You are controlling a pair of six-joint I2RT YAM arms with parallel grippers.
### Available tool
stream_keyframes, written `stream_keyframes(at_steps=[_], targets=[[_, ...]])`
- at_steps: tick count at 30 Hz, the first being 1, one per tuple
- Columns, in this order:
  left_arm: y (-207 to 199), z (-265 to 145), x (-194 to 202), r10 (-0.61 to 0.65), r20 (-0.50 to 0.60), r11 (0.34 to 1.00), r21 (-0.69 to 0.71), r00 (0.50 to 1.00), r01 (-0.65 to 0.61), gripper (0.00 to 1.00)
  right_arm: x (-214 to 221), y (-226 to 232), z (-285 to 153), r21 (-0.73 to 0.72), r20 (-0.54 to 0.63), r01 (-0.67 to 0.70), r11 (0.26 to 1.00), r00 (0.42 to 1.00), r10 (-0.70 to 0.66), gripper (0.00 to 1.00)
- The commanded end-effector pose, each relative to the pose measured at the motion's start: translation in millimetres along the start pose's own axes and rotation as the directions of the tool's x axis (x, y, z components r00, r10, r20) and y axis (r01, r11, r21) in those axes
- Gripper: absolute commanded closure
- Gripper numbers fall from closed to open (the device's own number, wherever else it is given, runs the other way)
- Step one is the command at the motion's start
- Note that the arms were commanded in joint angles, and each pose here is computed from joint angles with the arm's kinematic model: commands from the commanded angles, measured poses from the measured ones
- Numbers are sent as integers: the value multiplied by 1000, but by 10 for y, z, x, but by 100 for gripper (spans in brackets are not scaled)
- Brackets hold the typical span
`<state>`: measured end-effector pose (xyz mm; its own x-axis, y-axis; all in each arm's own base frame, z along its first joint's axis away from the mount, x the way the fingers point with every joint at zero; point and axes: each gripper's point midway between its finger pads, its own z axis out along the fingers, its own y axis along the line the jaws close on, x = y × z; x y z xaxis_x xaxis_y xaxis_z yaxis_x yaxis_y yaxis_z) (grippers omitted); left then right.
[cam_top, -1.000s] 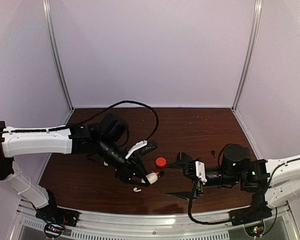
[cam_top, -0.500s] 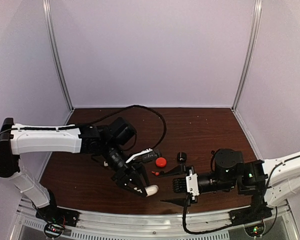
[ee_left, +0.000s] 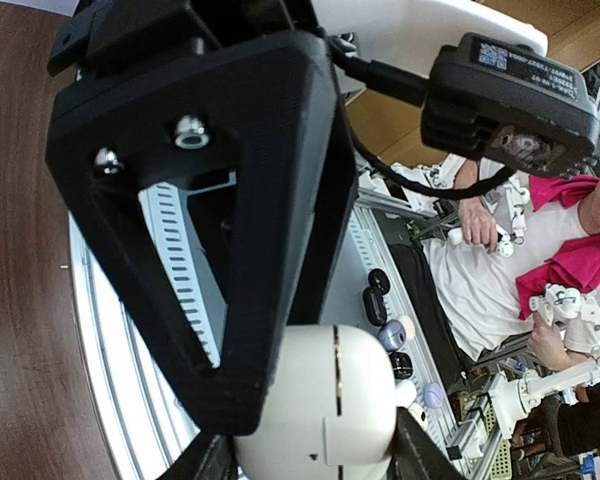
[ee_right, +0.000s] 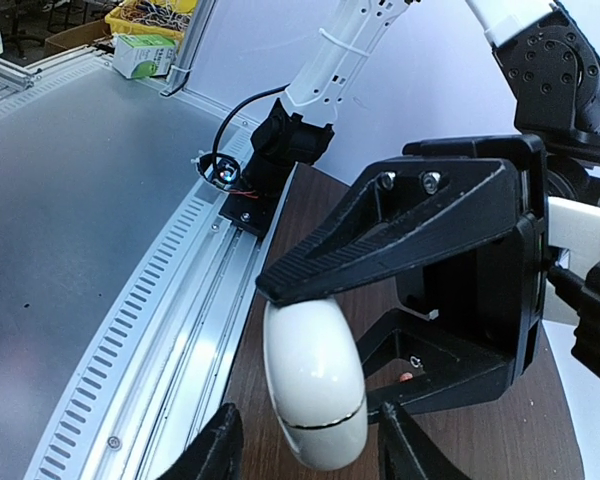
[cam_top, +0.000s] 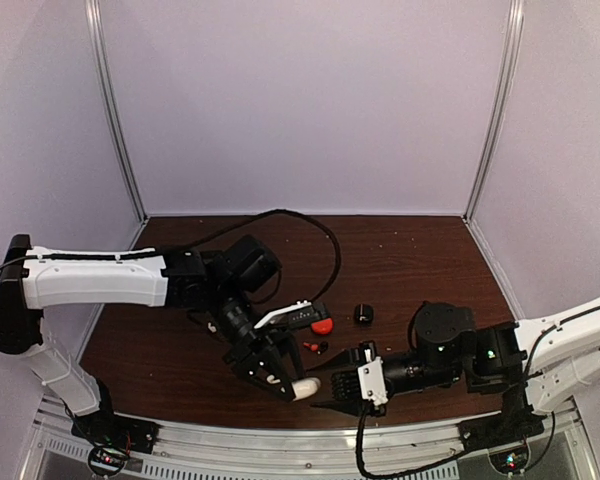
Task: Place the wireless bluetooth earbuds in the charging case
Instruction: Pass from the left arm to the right
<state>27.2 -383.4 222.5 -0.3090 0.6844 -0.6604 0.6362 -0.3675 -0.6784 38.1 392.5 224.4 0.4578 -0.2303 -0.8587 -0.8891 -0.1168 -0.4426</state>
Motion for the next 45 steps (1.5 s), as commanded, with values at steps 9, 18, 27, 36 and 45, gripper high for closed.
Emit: stream_keyframes(at_steps=[9,18,27,36,45], targets=[[-84,22,-133,46,12,998,51,999,-47,74,-191,25,34,-30,45,15,999,999,-14,61],[-99,39,-140,45,11,997,67,999,-46,75,-195,65,46,-43,49,12,999,999,-10,71],[-67,-24,-242,111,21,993,-32,994,-111,50,-196,14,17,-13,45,-11,1000,999,11,82],[153,-886,-656,247,248,875,-473,937,-105,18,-117,-246,-250,134,66,-172,976,984,164,86],[150,-1270,-711,521,190,621,-753,832,-217,29,209,-774,-553,255,135,-472,844,881,453,87]])
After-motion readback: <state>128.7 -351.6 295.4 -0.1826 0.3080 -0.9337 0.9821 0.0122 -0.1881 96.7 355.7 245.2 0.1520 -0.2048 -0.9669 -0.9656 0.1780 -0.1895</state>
